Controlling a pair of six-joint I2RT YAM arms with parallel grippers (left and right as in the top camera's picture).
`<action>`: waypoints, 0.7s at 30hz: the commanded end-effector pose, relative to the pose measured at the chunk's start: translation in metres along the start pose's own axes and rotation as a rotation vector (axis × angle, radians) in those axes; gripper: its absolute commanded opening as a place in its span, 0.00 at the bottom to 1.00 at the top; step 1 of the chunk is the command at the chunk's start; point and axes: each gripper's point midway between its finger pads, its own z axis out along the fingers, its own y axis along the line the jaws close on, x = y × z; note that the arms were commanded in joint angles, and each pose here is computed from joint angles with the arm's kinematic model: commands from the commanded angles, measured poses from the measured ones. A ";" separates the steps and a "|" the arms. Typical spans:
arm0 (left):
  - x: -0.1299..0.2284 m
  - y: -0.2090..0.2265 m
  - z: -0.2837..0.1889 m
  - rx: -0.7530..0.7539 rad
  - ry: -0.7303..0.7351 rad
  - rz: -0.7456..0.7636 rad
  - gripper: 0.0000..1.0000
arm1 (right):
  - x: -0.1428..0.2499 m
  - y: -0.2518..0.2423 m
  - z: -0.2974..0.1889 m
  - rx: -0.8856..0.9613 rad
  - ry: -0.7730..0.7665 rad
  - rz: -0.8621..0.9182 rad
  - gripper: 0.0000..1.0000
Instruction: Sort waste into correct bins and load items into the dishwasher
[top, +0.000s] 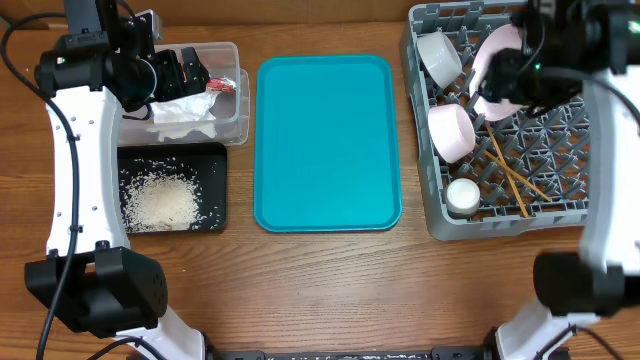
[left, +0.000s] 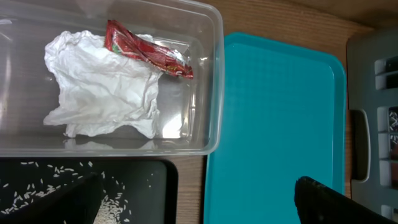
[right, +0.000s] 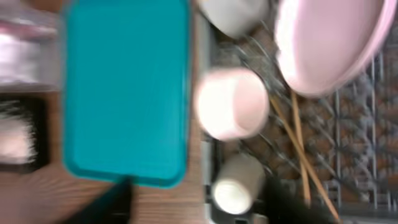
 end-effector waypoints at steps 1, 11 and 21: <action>-0.007 -0.006 -0.016 0.002 -0.042 0.025 1.00 | 0.007 0.043 -0.068 -0.086 -0.173 -0.066 1.00; -0.007 -0.005 -0.016 0.002 -0.042 0.025 1.00 | 0.027 0.074 -0.105 -0.152 -0.244 -0.031 1.00; -0.007 -0.006 -0.016 0.002 -0.042 0.025 1.00 | 0.010 0.063 -0.103 -0.085 -0.297 -0.028 1.00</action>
